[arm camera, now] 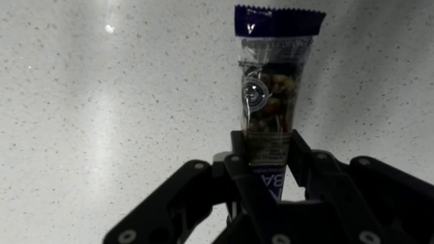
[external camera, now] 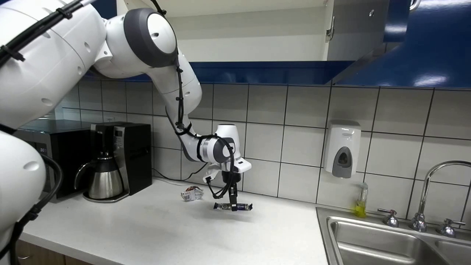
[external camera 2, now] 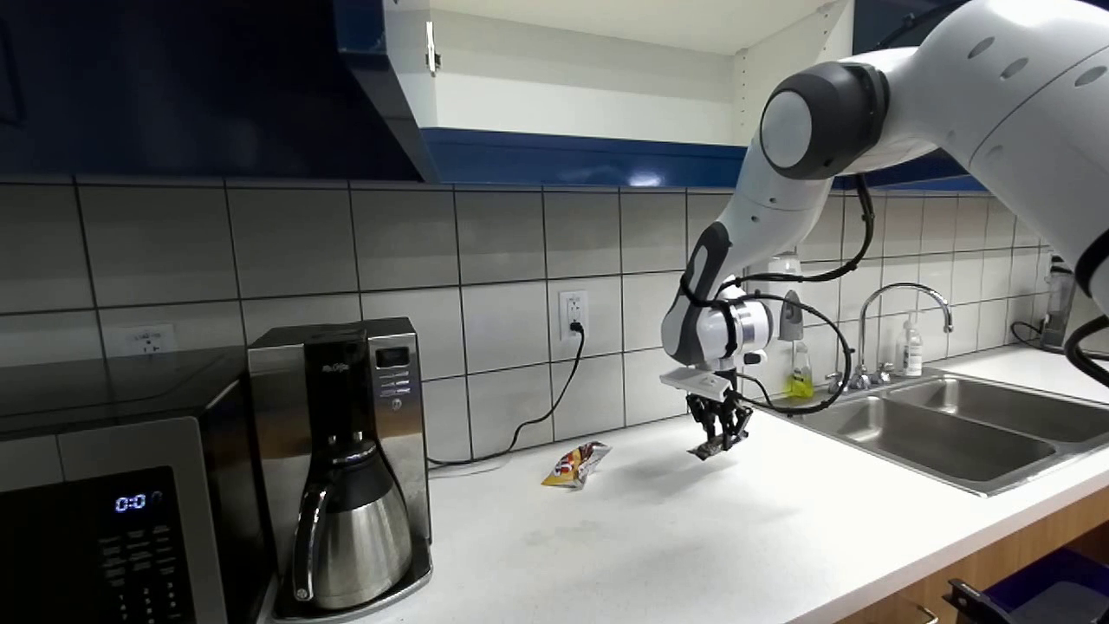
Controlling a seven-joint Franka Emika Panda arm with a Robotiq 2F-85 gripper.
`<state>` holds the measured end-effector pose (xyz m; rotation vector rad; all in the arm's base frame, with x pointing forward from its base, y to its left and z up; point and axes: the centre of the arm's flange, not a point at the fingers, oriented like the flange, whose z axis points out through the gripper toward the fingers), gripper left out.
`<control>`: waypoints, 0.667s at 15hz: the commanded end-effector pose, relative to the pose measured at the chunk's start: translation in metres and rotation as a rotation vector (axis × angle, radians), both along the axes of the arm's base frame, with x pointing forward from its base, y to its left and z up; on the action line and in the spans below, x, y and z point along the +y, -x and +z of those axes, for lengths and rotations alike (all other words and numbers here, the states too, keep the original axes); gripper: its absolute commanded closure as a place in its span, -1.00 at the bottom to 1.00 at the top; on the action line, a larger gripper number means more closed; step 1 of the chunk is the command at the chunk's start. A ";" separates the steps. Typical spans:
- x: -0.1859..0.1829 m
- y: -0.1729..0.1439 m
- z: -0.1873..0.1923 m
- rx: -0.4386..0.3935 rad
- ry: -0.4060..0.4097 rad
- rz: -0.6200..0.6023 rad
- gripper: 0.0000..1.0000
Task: Move the granola bar to the bottom shelf of the cabinet
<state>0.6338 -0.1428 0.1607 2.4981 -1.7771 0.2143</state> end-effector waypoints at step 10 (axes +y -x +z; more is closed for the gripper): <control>0.024 0.018 0.029 0.031 0.018 0.342 0.81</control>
